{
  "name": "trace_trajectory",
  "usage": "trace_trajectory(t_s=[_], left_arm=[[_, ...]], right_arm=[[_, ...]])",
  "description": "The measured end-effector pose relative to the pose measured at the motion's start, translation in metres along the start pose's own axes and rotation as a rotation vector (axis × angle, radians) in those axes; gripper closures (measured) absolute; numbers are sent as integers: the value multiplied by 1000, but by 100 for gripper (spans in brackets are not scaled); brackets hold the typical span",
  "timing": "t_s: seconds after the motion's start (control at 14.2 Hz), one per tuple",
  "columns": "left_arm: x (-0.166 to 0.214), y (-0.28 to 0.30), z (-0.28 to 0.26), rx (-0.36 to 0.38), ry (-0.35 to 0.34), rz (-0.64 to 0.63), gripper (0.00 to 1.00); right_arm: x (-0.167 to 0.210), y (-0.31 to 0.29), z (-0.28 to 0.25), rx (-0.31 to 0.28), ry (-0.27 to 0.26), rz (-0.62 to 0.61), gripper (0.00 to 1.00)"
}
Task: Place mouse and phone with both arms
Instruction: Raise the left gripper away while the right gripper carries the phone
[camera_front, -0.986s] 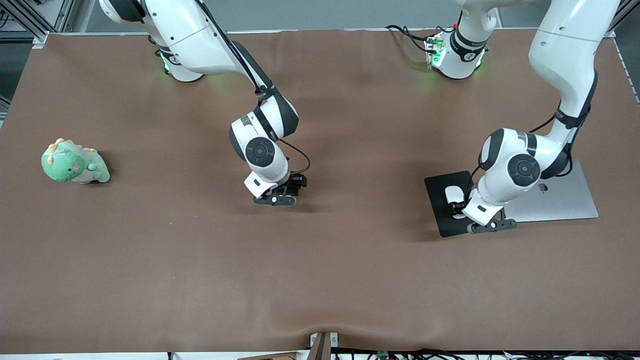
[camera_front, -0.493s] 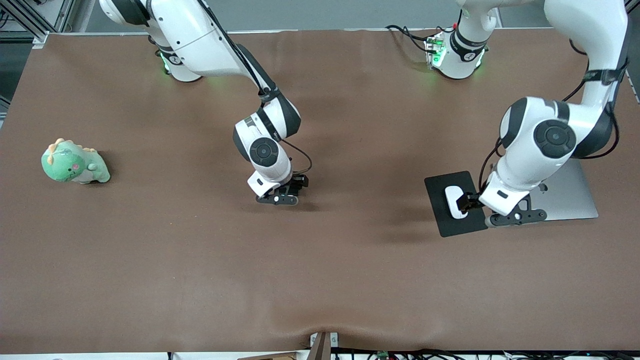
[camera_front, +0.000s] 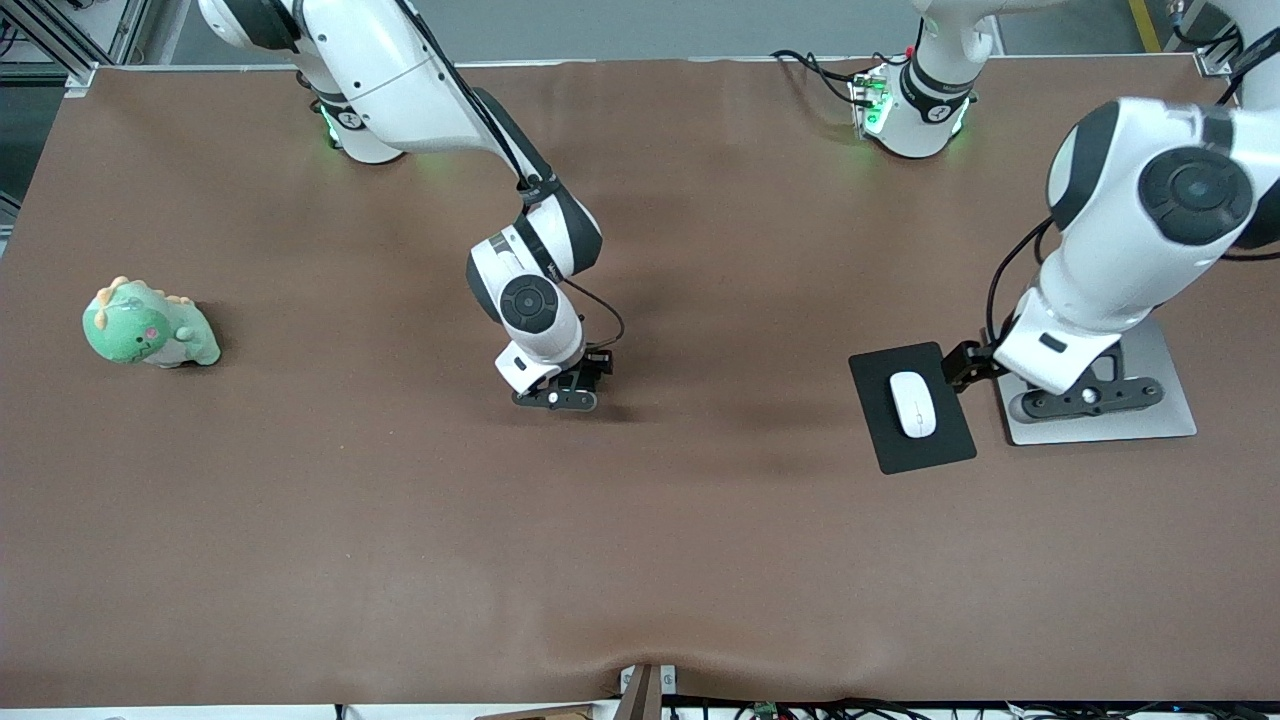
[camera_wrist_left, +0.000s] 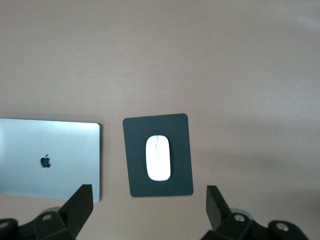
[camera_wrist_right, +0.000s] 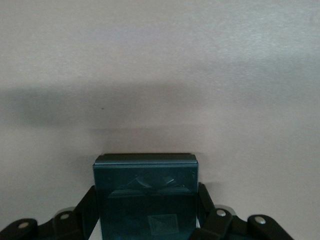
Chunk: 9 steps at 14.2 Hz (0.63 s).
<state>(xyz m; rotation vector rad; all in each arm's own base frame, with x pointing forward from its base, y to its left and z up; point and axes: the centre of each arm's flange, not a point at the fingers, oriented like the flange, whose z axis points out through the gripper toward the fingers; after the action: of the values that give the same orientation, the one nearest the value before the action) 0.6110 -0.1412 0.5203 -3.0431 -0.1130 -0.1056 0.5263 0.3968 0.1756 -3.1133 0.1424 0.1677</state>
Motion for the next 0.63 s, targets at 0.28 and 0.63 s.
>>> trace_trajectory(t_s=[0.28, 0.63], left_arm=[[-5, -6, -43, 10, -7, -12, 0], [-27, -14, -88, -11, 4, -34, 0]], right_arm=[[23, 25, -38, -5, -23, 55, 20], [46, 80, -110, 3, -63, 138, 20]])
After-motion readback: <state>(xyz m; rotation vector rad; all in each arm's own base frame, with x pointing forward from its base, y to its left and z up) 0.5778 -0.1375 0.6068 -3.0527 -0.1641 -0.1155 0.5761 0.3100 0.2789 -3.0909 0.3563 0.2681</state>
